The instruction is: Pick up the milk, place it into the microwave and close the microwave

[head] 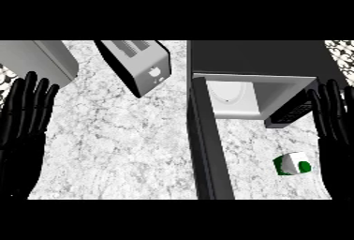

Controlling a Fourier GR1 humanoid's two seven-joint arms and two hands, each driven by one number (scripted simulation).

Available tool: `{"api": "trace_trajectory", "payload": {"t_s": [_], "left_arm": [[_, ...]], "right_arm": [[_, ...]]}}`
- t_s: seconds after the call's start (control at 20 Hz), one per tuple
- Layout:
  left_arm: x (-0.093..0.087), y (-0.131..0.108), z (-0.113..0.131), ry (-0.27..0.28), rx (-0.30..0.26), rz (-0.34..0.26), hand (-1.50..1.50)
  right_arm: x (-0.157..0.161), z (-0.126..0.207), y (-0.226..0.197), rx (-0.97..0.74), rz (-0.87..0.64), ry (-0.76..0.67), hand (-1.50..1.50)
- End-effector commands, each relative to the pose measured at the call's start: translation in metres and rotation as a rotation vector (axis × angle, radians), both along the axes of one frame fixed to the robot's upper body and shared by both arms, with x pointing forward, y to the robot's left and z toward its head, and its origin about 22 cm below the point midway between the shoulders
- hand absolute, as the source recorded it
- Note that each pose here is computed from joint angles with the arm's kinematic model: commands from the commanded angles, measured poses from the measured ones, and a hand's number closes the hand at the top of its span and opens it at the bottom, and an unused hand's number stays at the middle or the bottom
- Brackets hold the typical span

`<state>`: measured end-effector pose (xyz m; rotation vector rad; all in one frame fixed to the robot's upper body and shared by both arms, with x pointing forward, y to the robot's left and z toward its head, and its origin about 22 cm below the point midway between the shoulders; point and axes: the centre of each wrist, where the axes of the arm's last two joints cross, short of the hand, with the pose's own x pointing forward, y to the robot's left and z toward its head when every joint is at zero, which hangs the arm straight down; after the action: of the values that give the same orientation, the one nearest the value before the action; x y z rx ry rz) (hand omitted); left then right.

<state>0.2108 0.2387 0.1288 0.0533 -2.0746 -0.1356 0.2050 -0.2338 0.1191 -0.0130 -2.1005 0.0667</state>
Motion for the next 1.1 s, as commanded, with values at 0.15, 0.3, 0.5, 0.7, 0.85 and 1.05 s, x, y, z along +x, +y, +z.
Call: {"api": "trace_trajectory", "payload": {"t_s": [0.15, 0.3, 0.5, 0.7, 0.85, 1.05], "left_arm": [[-0.023, -0.013, -0.011, 0.028, -0.035, 0.066, -1.50], [-0.039, -0.030, -0.025, 0.148, -0.301, 0.072, -1.50], [-0.066, -0.051, -0.037, 0.164, -0.327, 0.097, -1.50], [-0.090, -0.061, -0.042, 0.150, -0.323, 0.096, -1.50], [-0.094, -0.059, -0.055, 0.156, -0.333, 0.071, -1.50], [-0.103, -0.065, -0.065, 0.138, -0.314, 0.068, -1.50]], "right_arm": [[-0.050, 0.017, -0.051, -0.090, 0.003, 0.002, -1.50], [-0.050, -0.015, -0.065, -0.034, 0.055, 0.163, -1.50], [-0.077, -0.022, -0.091, -0.042, 0.061, 0.181, -1.50], [-0.094, -0.024, -0.127, -0.024, 0.043, 0.207, -1.50], [-0.088, -0.053, -0.101, -0.050, 0.051, 0.235, -1.50], [-0.092, -0.080, -0.121, -0.015, 0.019, 0.241, -1.50]]}}
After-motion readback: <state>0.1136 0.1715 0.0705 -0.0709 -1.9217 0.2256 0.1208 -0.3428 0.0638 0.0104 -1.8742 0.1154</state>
